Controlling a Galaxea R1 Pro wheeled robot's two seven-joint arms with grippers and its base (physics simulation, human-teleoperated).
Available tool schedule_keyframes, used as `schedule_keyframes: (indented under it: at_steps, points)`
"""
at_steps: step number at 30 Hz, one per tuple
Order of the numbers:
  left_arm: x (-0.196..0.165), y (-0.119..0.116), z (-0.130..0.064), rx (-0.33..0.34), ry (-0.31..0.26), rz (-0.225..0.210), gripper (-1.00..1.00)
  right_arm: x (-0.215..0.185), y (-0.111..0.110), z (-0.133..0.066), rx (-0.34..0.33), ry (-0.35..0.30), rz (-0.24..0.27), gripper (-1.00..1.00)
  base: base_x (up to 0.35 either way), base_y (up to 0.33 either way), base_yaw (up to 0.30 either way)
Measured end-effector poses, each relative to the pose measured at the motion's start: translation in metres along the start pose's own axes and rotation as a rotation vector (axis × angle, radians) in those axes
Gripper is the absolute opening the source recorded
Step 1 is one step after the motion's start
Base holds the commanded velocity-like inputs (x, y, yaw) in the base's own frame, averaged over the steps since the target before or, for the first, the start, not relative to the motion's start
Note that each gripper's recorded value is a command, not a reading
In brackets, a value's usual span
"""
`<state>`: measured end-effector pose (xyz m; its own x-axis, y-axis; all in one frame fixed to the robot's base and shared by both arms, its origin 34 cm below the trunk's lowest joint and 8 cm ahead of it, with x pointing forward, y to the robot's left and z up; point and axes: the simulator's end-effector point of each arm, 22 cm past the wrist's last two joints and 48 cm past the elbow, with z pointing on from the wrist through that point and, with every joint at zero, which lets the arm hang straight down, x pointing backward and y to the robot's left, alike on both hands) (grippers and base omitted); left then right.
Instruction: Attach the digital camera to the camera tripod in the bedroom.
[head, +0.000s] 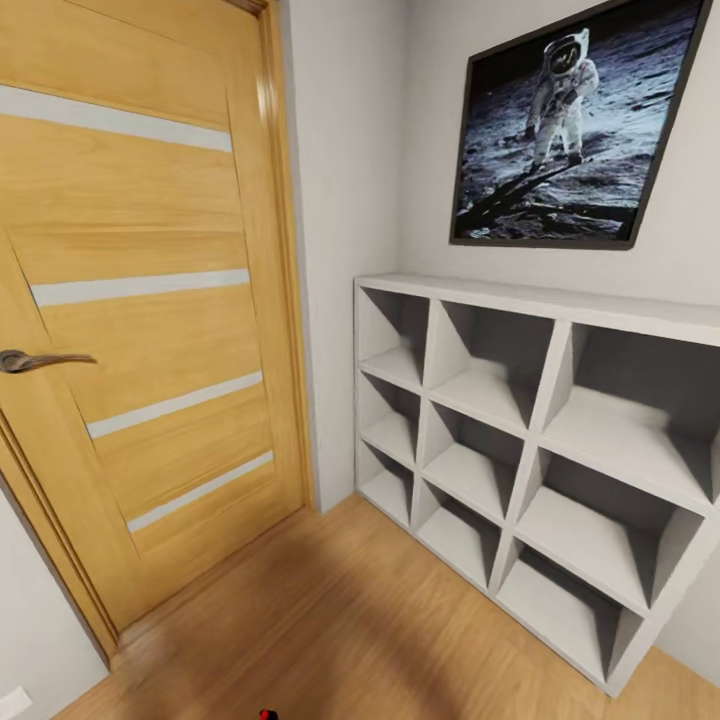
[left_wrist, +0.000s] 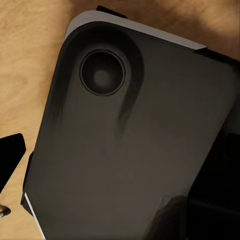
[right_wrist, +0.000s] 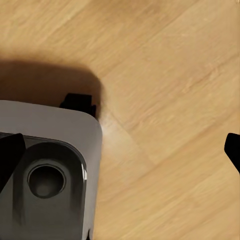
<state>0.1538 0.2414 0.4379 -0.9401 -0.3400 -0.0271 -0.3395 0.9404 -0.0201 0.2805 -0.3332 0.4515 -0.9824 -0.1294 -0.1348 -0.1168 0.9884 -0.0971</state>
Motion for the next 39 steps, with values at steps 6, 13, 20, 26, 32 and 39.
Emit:
schedule_keyframes:
  at_steps: [6, 13, 20, 26, 32, 39]
  points:
    - [0.0001, -0.0002, 0.0001, 0.000, 0.000, 0.000, 1.00, 0.0000, 0.0002, 0.0001, -0.001, 0.000, 0.000, 1.00, 0.042, 0.041, 0.000]
    - [0.0001, -0.0005, 0.0001, 0.000, 0.000, 0.000, 1.00, 0.0000, 0.0007, 0.0001, -0.002, 0.001, 0.000, 1.00, -0.015, 0.019, 0.000]
    - [0.0000, -0.0027, 0.0002, 0.003, -0.001, -0.002, 1.00, 0.0009, 0.0023, 0.0003, -0.003, 0.006, 0.001, 1.00, -0.217, 0.093, 0.000]
    - [0.0000, -0.0023, 0.0001, 0.002, -0.001, -0.001, 1.00, 0.0013, 0.0033, 0.0002, -0.005, 0.008, 0.001, 1.00, -0.101, 0.039, 0.000]
    - [0.0003, -0.0033, 0.0001, 0.004, -0.001, 0.000, 1.00, 0.0014, 0.0031, 0.0002, -0.004, 0.008, 0.002, 1.00, -0.021, 0.008, 0.069]
    - [0.0002, -0.0028, 0.0001, 0.004, -0.001, 0.000, 1.00, 0.0016, 0.0020, 0.0002, -0.003, 0.009, 0.002, 1.00, -0.004, 0.002, 0.199]
